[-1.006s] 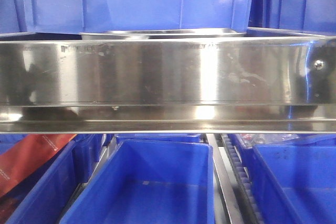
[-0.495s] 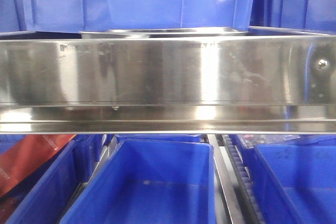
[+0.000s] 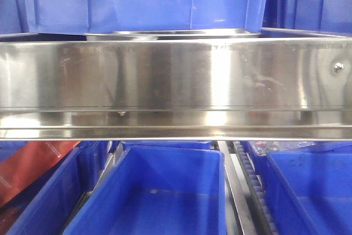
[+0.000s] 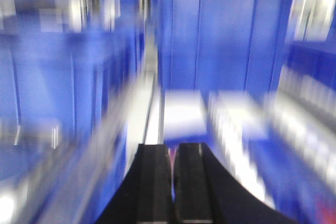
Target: Stack silver trays without gaps
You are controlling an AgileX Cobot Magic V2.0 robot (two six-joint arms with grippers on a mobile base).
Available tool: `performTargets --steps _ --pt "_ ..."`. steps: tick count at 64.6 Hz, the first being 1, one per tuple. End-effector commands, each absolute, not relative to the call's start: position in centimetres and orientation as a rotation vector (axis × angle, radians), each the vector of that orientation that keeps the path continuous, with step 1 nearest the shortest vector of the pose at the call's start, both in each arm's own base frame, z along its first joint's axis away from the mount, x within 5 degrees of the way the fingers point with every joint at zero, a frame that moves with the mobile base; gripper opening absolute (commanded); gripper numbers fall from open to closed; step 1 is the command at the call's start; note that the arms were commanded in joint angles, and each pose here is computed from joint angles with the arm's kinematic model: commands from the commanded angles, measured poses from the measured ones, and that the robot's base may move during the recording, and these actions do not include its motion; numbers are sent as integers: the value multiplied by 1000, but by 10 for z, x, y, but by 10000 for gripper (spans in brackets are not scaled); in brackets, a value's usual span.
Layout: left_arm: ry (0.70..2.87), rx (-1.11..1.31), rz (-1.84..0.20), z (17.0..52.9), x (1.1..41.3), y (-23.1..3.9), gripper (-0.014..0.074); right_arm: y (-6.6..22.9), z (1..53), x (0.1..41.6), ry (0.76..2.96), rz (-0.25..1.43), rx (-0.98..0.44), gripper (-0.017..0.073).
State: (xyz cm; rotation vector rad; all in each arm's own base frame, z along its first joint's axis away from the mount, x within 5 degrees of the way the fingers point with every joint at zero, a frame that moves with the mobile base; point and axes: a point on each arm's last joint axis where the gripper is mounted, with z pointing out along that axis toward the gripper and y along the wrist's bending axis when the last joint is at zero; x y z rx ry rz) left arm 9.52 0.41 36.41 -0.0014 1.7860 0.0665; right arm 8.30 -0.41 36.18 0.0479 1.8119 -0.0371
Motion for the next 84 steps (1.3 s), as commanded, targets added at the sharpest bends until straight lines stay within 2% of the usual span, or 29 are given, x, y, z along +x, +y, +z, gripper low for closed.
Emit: performTargets --steps 1,9,34,41,52,60,68,84 --pt "1878 3 72 366 115 4 -6 -4 365 100 2011 -1 48 -26" --pt "1941 8 72 359 137 3 -6 -5 367 124 2167 17 47 -26" --pt "1984 3 46 344 179 1 -6 -11 358 175 2166 29 76 -26" --pt "2091 -22 20 337 199 0 -8 -10 355 189 2217 43 77 -3" --pt "2170 20 -35 349 232 -17 -16 -3 354 223 2292 79 99 4" --pt "2206 12 -52 350 260 -40 -16 12 351 247 2341 45 115 4" --pt "2271 -4 -7 355 286 -65 -16 39 349 270 2424 3 133 4" --pt "2398 3 -56 364 321 -109 -16 91 359 310 2562 26 119 4"
